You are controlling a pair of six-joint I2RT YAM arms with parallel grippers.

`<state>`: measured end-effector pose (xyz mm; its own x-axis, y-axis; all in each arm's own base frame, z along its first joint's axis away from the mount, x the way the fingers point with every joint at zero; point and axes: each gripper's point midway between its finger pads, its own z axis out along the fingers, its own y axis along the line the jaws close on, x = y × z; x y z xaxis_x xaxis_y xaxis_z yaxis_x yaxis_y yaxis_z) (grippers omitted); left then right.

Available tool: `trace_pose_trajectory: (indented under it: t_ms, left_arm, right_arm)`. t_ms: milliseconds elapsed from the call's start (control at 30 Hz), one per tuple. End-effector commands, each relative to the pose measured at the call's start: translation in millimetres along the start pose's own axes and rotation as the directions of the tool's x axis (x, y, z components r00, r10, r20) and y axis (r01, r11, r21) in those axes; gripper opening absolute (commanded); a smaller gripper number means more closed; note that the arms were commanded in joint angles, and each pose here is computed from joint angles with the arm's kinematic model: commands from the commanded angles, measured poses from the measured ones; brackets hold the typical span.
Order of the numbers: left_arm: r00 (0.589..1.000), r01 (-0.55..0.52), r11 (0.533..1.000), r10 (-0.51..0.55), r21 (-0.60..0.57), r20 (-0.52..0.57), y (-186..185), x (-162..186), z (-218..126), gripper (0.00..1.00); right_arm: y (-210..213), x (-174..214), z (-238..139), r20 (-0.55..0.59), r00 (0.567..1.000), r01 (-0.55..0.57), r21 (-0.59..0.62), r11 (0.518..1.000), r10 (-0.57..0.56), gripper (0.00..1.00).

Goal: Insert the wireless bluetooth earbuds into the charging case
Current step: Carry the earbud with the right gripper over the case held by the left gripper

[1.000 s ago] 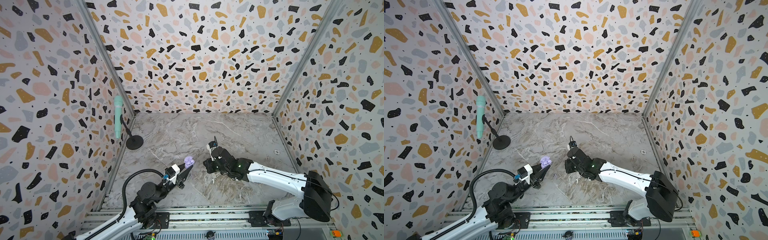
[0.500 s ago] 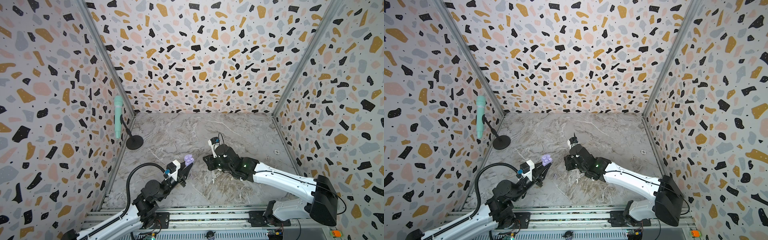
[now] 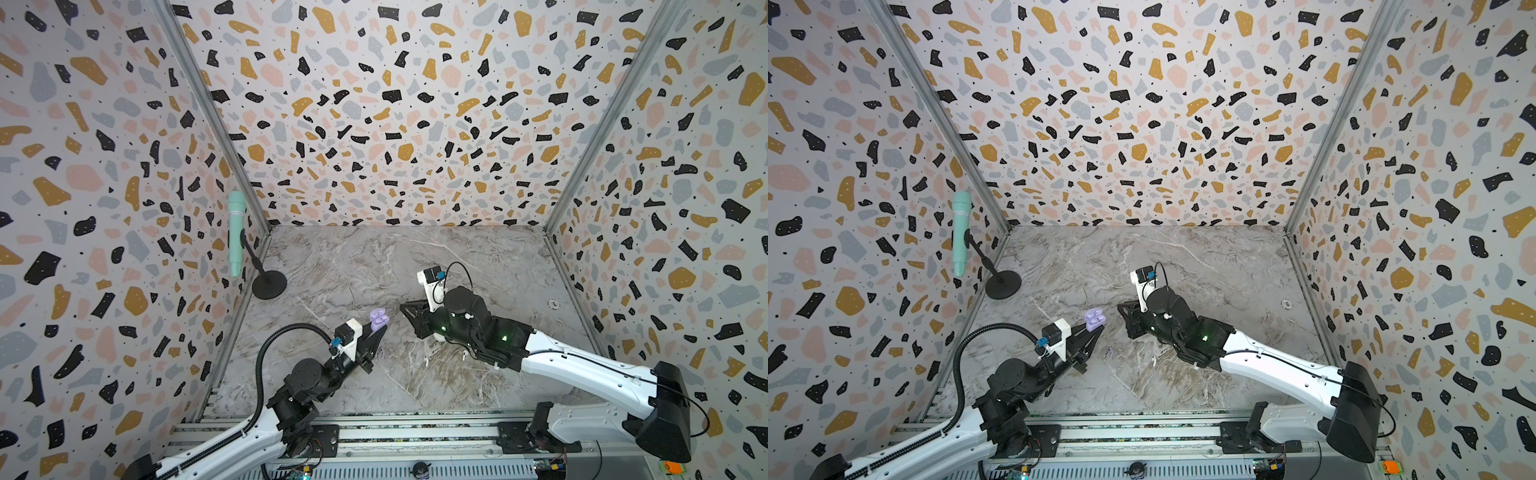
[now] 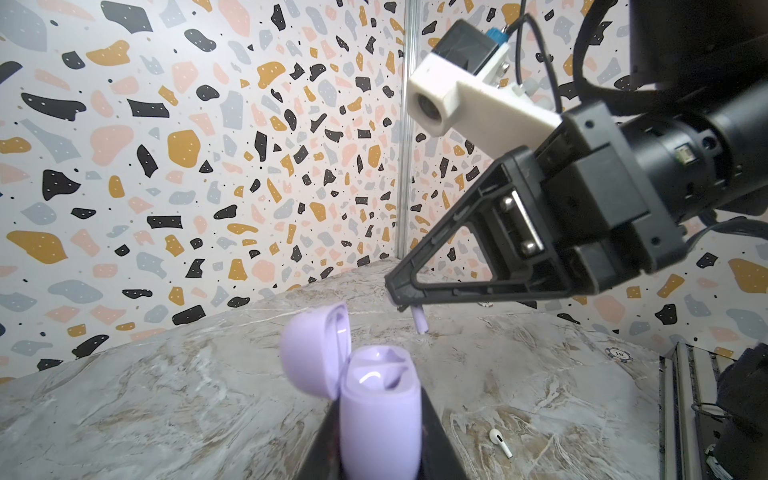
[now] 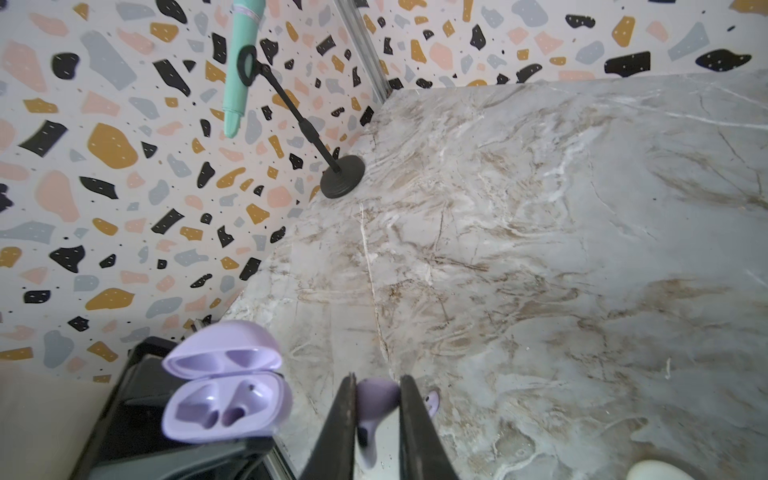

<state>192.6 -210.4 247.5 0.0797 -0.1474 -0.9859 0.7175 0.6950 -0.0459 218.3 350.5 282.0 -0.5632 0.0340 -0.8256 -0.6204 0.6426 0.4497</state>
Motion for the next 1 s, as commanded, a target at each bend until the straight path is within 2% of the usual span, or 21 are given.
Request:
trace_pose_trajectory:
  t_ms: [0, 333, 967]
  left_arm:
    - [0.997, -0.005, 1.000, 0.003, 0.016, 0.080, -3.3, -16.9, -3.3, 0.00]
    - [0.993, -0.042, 0.999, 0.038, 0.033, 0.110, -6.8, -22.0, -7.2, 0.00]
    - [0.992, -0.049, 0.998, 0.044, 0.041, 0.118, -9.0, -23.9, -8.7, 0.00]
  right_arm:
    - [20.7, -23.7, -14.6, 0.091, 0.996, 0.024, -0.074, 0.997, -0.018, 0.17]
    - [43.4, -24.6, -20.1, 0.129, 0.991, 0.038, -0.164, 0.986, -0.016, 0.17]
    - [63.9, -16.2, -15.9, 0.155, 0.988, 0.044, -0.229, 0.972, -0.009, 0.17]
